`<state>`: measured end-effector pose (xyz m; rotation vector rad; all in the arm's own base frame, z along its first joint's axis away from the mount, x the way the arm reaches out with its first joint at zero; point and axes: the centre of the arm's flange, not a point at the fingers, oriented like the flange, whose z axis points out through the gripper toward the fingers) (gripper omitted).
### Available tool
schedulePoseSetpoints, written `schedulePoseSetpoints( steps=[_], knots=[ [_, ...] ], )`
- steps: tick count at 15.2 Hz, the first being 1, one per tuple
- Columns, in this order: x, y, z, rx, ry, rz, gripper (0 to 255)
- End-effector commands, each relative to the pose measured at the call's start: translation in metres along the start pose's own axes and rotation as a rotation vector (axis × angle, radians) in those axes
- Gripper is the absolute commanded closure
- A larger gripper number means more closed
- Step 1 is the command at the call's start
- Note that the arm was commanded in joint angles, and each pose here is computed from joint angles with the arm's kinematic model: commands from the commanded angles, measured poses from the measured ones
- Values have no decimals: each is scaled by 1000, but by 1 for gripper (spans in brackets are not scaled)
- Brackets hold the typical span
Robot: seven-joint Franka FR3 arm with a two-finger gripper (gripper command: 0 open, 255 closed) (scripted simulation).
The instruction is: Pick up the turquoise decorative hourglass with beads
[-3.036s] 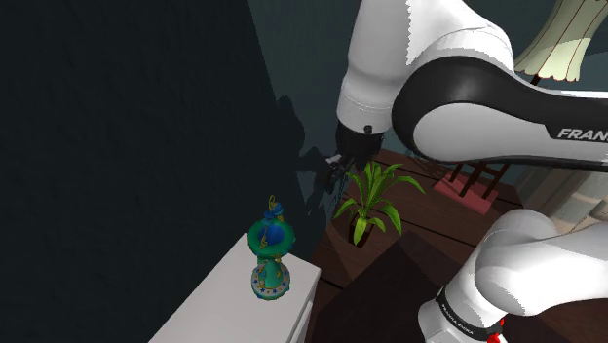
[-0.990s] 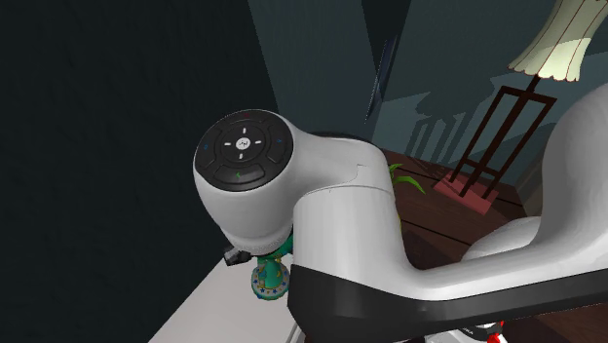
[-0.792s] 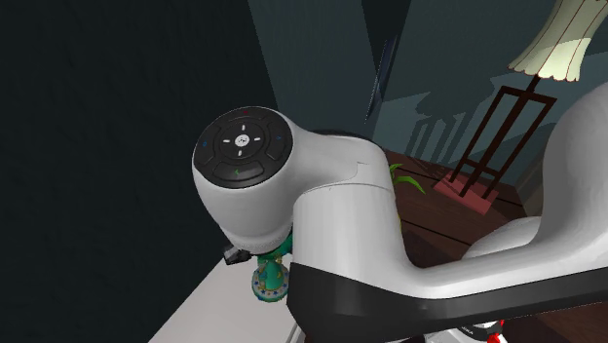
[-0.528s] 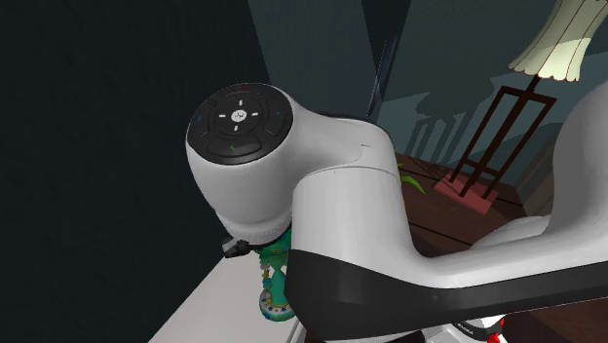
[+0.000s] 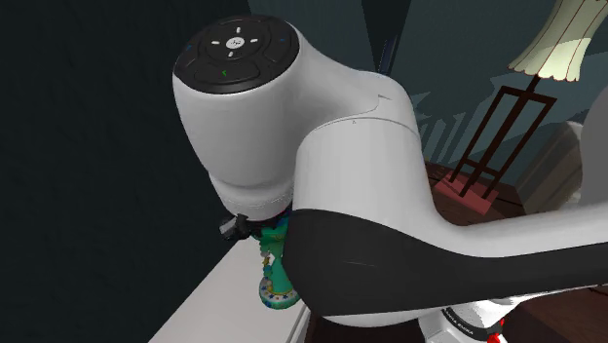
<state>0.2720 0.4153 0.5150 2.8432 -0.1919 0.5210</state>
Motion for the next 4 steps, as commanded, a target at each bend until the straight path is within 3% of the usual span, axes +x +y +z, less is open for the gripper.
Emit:
schedulePoseSetpoints(
  steps=[1, 4],
  knots=[
    [5, 3, -10, 0, 0, 0, 255],
    [7, 4, -15, 0, 0, 0, 255]
  ],
)
